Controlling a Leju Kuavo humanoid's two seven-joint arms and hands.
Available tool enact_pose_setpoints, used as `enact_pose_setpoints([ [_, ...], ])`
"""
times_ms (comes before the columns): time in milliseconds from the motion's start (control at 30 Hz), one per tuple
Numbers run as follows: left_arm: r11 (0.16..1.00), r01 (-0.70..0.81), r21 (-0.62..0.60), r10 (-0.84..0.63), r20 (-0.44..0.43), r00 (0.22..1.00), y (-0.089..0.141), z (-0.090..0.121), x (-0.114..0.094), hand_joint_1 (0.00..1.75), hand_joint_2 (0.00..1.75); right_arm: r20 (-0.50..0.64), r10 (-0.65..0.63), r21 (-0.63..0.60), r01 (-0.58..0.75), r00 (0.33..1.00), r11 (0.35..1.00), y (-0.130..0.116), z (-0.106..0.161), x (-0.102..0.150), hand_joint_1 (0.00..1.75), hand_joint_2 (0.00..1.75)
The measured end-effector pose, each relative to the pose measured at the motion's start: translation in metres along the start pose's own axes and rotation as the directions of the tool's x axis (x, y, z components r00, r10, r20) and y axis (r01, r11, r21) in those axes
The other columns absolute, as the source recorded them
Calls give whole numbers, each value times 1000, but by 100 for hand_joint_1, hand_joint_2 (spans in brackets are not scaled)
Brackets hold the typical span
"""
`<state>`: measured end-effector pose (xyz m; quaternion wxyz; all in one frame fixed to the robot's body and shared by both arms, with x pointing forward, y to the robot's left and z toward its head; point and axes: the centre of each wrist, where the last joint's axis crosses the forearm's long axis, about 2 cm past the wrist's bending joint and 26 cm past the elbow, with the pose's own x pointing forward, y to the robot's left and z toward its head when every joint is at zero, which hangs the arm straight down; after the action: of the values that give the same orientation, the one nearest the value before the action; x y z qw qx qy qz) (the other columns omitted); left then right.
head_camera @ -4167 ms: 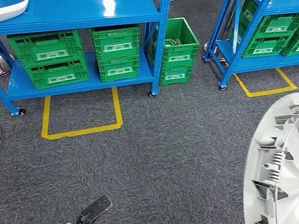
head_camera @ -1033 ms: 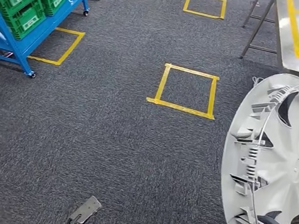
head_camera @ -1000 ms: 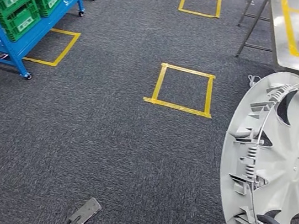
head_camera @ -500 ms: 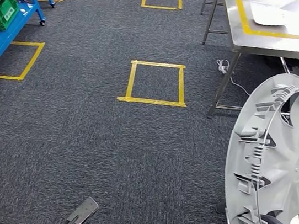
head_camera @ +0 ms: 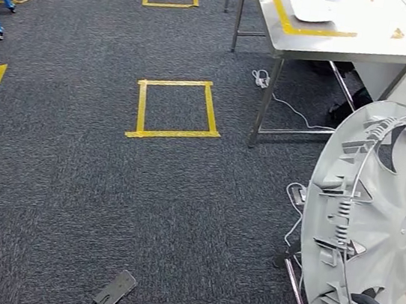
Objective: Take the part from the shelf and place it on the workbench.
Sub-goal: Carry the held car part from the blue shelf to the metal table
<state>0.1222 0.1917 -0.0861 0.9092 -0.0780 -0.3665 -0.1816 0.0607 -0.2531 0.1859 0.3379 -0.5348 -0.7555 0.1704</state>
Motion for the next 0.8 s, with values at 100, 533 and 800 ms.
enact_pose_setpoints([
  [100, 1000, -2, 0, 2, -1, 1000, 0, 0, -1, 0, 175, -2, 2, 1, -2, 1000, 1000, 0, 0, -1, 175, 175],
  [533, 1000, -8, 4, 8, -4, 1000, 0, 1, -1, 0, 175, -6, 7, -2, -7, 1000, 1000, -1, 0, -2, 175, 175],
  [800, 1000, -8, 8, 8, -4, 1000, 3, 0, -1, 0, 175, -20, 9, -8, -9, 1000, 1000, -1, -1, -4, 175, 175],
])
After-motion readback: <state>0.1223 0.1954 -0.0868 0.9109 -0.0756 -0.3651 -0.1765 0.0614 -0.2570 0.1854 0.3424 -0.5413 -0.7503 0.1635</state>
